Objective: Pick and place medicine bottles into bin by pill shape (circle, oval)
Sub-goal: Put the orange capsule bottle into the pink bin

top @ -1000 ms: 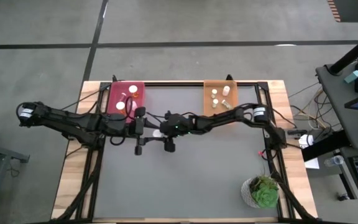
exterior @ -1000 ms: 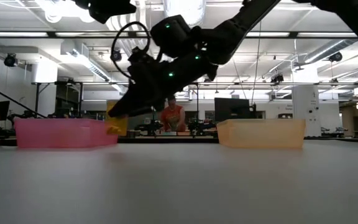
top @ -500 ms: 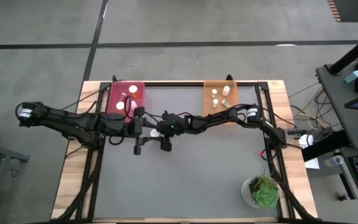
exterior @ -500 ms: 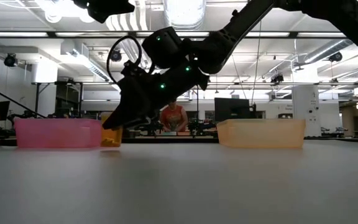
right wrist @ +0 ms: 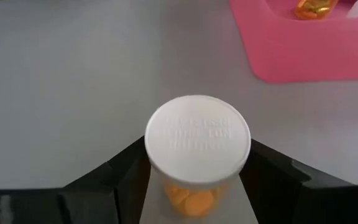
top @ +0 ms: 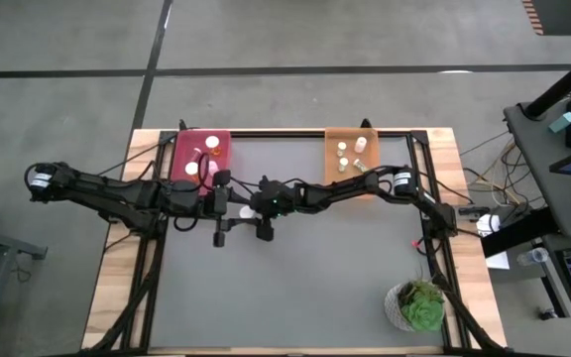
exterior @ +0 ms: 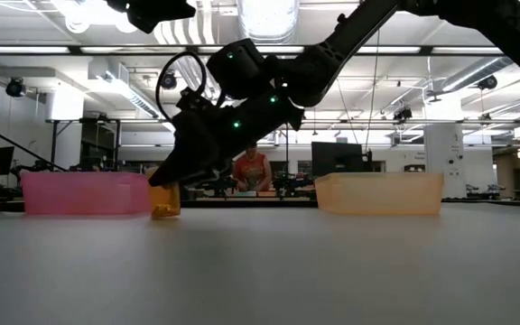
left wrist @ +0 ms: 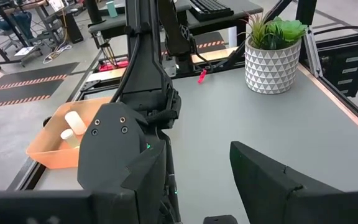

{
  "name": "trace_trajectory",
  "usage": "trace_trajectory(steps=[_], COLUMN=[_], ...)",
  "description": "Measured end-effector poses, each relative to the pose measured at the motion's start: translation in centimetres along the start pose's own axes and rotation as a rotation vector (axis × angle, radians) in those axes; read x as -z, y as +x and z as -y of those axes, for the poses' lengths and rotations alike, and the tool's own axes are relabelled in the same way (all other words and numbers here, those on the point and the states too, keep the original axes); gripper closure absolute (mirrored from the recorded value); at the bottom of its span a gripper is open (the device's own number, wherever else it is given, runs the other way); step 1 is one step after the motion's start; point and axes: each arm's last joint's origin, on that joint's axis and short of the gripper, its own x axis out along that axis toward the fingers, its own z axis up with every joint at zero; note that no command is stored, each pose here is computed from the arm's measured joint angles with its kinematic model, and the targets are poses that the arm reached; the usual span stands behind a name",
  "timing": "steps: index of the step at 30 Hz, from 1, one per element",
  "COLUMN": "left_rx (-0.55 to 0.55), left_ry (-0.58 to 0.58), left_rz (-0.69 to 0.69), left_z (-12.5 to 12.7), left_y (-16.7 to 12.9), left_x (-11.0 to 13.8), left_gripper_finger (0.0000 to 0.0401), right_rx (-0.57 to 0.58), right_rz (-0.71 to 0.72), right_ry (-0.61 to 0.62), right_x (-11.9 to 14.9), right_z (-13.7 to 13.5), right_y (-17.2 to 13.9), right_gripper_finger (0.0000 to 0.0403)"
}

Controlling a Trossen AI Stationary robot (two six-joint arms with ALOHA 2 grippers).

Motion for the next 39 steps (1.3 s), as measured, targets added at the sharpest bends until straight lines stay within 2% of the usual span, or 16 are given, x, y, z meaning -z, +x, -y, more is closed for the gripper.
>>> trace_trajectory(steps=[8, 15, 18, 21, 30, 34, 39], left_rx=[0.000, 0.000, 0.001, 0.004, 0.004, 0.005, 0.007], left_ry=[-0.004, -0.011, -0.025, -0.062, -0.082, -0.082, -0.100], left_rz=[0.001, 0.002, -0.008, -0.036, -0.039, -0.046, -0.078], left_z=[0.0, 0.0, 0.0, 0.0, 0.0, 0.0, 0.0], left_y=[0.0, 0.0, 0.0, -0.1, -0.2, -0.3, -0.3], left_x=[0.0, 0.0, 0.1, 0.3, 0.2, 0.3, 0.6], left_gripper_finger=[0.0237, 0.0237, 0.0237, 0.0237, 0.0237, 0.0237, 0.0237], right_rx=[0.000, -0.001, -0.001, -0.003, 0.008, 0.007, 0.011], right_rz=[-0.020, -0.036, -0.051, -0.089, -0.096, -0.110, -0.191], right_ry=[-0.016, -0.026, -0.013, -0.001, 0.020, 0.001, -0.011], right_x=[-1.4, -1.9, -1.2, -0.3, -0.5, -2.5, -4.0], right_z=[-0.2, -0.3, -0.2, -0.3, -0.4, -0.6, -1.3], right_y=[-1.6, -2.2, -1.9, -1.7, -2.1, -4.6, -9.5], right_gripper_finger=[0.0182, 0.0182, 0.0181, 0.0171, 0.0128, 0.0128, 0.0129])
